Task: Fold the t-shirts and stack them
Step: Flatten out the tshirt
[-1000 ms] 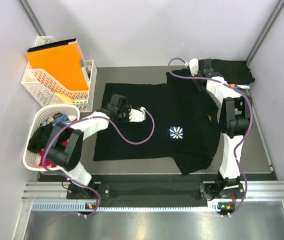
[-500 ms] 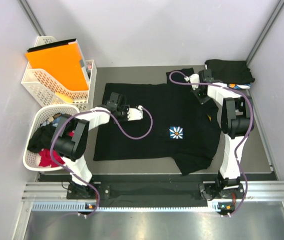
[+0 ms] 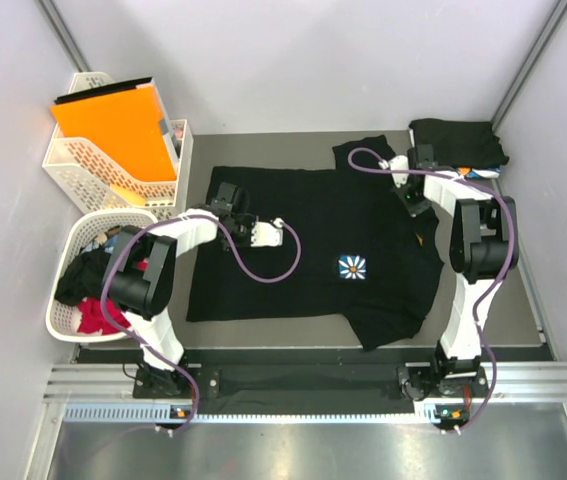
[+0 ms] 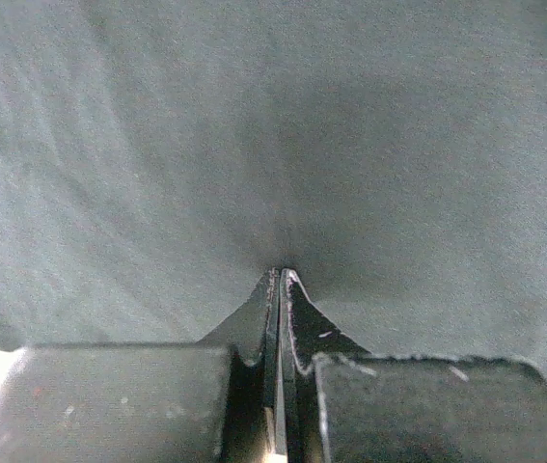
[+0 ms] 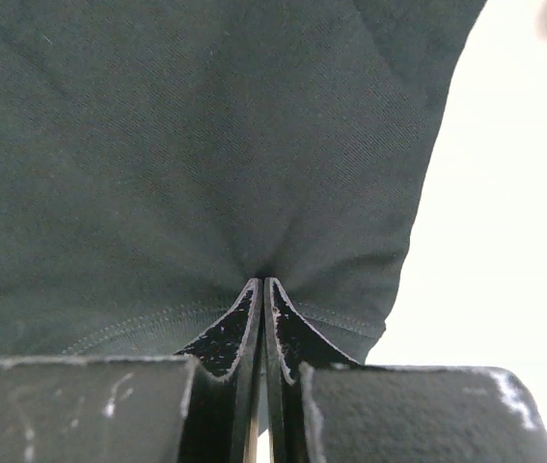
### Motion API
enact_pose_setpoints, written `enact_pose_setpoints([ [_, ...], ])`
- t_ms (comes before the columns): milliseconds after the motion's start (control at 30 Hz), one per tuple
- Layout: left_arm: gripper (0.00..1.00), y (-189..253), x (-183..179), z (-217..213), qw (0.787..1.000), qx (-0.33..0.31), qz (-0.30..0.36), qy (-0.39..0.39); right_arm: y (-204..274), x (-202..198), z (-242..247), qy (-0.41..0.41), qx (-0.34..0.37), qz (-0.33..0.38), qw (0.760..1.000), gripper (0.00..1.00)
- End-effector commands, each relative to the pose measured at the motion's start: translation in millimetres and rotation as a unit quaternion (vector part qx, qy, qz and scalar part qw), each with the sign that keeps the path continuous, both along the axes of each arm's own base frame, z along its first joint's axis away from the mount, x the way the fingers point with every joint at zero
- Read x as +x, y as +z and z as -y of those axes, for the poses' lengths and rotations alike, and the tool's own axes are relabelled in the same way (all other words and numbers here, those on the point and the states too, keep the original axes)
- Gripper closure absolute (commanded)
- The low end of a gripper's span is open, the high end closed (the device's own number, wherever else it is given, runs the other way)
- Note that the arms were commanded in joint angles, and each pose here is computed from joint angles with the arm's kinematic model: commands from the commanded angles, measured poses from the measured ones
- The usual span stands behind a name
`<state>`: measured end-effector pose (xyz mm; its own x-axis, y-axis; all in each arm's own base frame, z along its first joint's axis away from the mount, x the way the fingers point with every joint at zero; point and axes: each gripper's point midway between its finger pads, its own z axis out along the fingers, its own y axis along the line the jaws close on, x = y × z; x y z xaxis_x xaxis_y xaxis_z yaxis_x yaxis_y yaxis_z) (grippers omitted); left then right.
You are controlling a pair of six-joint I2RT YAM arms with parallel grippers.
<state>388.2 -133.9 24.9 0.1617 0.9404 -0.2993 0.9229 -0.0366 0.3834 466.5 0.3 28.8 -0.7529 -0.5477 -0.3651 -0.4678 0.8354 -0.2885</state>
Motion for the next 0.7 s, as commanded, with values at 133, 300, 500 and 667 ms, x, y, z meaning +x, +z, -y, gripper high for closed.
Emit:
enact_pose_setpoints([
  [133, 1.00, -3.4, -50.0, -2.6, 0.994, -0.005, -0.100, -0.038, 3.9, -39.5, 24.0, -0.028, -0.016, -0.039, 0.999, 1.00],
  [300, 1.00, -0.9, -53.0, -5.2, 0.994, -0.002, -0.102, -0.037, 5.4, -36.3, 24.2, -0.029, -0.015, -0.038, 0.999, 1.00],
  [500, 1.00, 15.1, -31.6, -4.7, 0.999, -0.011, -0.048, -0.012, 21.6, -27.3, 19.5, -0.022, -0.006, -0.024, 0.999, 0.96],
  [667, 1.00, 51.7, 11.6, -1.8, 0.996, -0.047, 0.057, 0.045, 73.3, -3.1, 5.3, -0.006, 0.022, 0.032, 0.999, 0.69],
])
